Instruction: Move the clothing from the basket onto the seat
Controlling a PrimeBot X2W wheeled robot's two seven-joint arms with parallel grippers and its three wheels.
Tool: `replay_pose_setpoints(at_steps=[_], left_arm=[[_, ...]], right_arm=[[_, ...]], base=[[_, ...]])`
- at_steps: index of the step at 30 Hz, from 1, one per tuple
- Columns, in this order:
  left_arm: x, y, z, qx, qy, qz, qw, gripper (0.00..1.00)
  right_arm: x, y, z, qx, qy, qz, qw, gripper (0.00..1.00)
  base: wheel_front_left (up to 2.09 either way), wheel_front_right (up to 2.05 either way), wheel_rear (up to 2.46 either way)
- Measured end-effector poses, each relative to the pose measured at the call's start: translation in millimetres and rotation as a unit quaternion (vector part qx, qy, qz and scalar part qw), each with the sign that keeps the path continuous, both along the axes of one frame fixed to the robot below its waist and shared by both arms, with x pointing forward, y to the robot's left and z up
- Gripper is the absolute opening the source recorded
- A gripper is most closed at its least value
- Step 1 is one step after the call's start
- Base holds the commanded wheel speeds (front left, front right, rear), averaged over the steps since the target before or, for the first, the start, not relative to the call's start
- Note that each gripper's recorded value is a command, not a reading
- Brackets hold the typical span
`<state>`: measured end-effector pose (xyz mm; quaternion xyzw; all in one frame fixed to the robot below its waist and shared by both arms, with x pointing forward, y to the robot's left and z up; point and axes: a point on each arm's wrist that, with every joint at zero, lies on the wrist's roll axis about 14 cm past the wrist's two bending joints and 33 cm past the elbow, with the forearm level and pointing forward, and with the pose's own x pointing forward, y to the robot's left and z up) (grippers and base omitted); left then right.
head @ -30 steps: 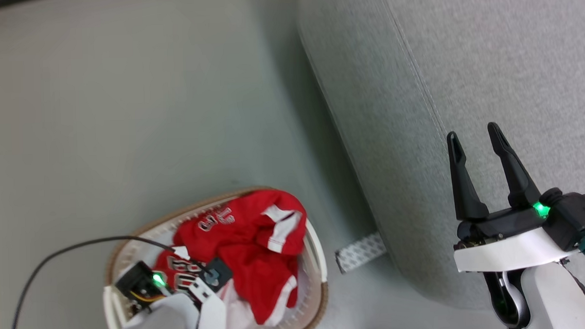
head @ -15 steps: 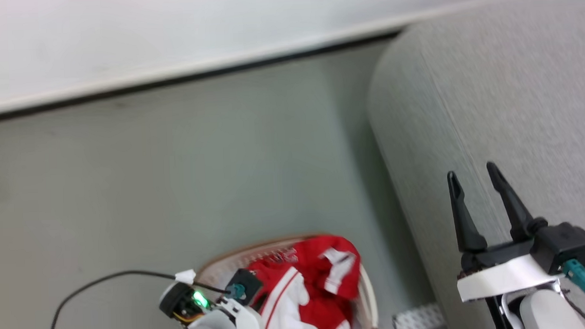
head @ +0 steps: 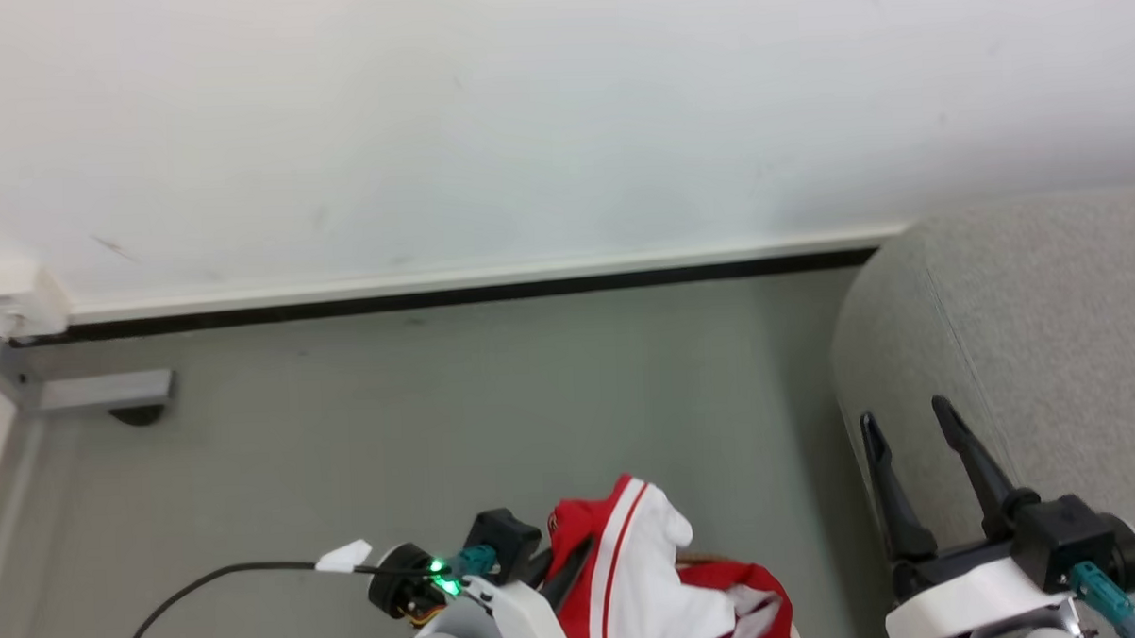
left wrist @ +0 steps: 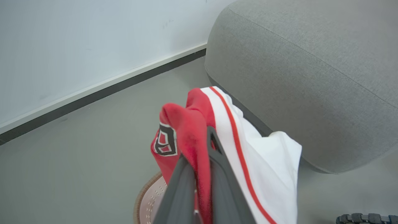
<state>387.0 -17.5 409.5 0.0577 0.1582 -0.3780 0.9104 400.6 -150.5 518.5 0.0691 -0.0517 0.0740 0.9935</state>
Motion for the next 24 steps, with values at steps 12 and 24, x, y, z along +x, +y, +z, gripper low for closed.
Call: replay_pose_setpoints(at_steps=[12,24], left_arm=[[20.9,25.3,118.6,-0.117,-0.137,0.068,0.981,0.0],[31.4,32.2,235.8,-0.192,-0.255,0.07,0.945,0.0]], right_arm=[[-16.6,29.9,16.7,0.01,-0.024,0.042,0.999,1.0],[-23.3,54.3,24.5,0.021,-0.034,0.079,0.996,1.0]], base=[[0.0,0.0,0.0],[0.0,0.0,0.0]])
